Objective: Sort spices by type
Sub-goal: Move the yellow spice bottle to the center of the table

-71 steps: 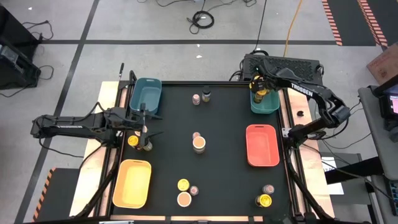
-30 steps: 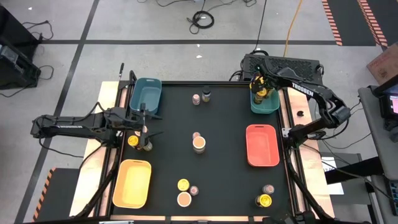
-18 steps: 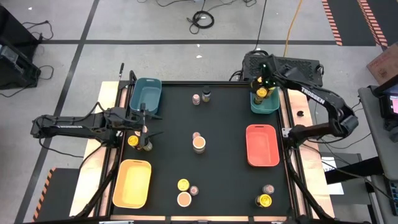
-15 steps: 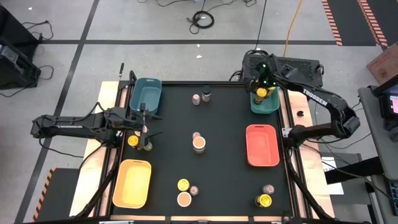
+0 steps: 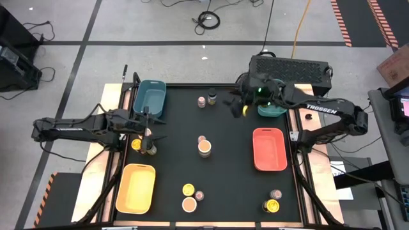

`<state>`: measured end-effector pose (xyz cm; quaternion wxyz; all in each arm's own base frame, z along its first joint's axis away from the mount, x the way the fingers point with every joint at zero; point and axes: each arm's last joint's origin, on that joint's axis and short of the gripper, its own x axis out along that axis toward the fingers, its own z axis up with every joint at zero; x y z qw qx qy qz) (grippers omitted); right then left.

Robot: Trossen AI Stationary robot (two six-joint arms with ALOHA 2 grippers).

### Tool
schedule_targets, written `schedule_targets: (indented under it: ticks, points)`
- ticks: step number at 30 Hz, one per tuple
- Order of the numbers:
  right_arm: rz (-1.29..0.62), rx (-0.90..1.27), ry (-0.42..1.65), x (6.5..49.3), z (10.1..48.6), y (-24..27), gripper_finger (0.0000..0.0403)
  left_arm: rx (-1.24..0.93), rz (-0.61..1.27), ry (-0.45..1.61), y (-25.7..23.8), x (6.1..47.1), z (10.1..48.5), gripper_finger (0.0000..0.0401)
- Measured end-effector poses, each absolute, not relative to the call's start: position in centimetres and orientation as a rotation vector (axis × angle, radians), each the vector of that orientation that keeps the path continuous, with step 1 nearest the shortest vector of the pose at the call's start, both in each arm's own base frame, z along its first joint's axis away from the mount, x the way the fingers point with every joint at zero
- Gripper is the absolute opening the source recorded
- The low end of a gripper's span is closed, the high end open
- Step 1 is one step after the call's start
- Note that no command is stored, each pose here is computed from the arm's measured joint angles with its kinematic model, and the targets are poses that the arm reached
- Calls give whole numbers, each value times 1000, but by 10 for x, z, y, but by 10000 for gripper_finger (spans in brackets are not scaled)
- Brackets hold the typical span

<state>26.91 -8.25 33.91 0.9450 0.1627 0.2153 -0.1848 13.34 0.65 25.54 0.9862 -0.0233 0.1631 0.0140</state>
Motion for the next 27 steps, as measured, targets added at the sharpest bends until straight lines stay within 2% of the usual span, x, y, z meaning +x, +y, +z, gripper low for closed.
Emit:
schedule_targets:
  ticks: [5, 10, 18, 27]
  points:
    - [-237, 215, 421, 296, 331, -53, 286, -131, 31, 476, 3, 122, 284, 290]
    - [-148, 117, 401, 320, 319, -33, 286, -250, 77, 755, 0, 108, 305, 290]
    - [-38, -31, 353, 342, 307, -9, 286, -371, 253, 1261, -1, 94, 279, 290]
    - [-11, -75, 353, 343, 306, -2, 286, -316, 292, 1326, 0, 101, 272, 290]
